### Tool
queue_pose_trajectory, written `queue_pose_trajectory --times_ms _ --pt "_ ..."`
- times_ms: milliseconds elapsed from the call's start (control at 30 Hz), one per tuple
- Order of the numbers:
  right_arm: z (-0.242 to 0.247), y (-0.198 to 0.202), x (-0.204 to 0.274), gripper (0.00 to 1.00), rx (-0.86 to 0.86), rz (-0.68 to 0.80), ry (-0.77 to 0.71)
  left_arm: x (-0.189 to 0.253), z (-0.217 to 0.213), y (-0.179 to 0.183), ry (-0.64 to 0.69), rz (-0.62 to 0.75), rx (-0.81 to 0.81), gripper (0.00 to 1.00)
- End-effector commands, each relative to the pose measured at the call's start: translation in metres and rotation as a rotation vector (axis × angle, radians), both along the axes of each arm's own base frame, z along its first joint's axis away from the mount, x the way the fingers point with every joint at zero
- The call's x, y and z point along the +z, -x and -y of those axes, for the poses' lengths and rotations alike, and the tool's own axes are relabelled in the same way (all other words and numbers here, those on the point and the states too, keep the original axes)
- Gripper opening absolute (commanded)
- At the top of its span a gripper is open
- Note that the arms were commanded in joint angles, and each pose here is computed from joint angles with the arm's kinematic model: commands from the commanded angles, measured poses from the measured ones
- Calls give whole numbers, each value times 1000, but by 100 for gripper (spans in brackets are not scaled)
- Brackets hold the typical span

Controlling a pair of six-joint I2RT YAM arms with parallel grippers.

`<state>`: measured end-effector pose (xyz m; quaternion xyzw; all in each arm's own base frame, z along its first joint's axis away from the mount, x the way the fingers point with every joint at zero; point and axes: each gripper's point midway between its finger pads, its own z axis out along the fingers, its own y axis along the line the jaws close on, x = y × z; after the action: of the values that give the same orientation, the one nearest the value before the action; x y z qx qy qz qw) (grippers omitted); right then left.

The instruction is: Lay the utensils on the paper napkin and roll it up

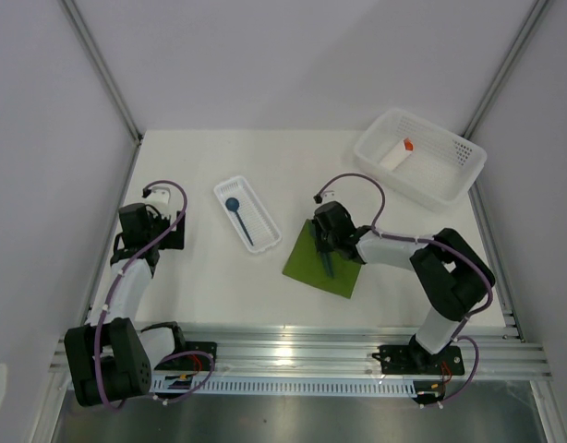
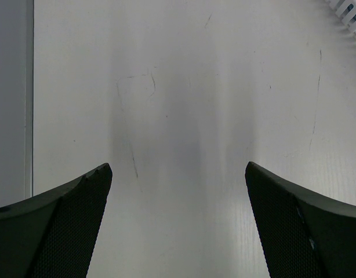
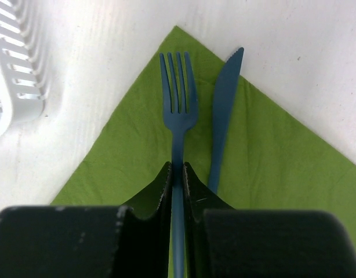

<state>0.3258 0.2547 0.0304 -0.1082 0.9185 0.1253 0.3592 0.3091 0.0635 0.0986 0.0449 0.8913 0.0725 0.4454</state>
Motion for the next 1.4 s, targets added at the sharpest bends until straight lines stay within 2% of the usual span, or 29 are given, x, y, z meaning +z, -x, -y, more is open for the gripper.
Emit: queue_pose_trajectory --times_ms 0,633,967,1200,1367 --pt "-5 -15 32 7 -22 86 -27 15 -3 -9 -14 35 -13 99" --pt "-17 -4 -1 12 60 -7 -3 15 -4 -9 -15 35 -12 99" --pt "-18 -5 19 29 63 14 -16 14 -3 -10 -13 32 -16 100" --pt "-12 -12 66 29 39 114 -36 13 -3 -9 -13 29 -15 99" --pt "8 -19 50 23 -26 88 25 13 -2 -9 -11 28 -17 99"
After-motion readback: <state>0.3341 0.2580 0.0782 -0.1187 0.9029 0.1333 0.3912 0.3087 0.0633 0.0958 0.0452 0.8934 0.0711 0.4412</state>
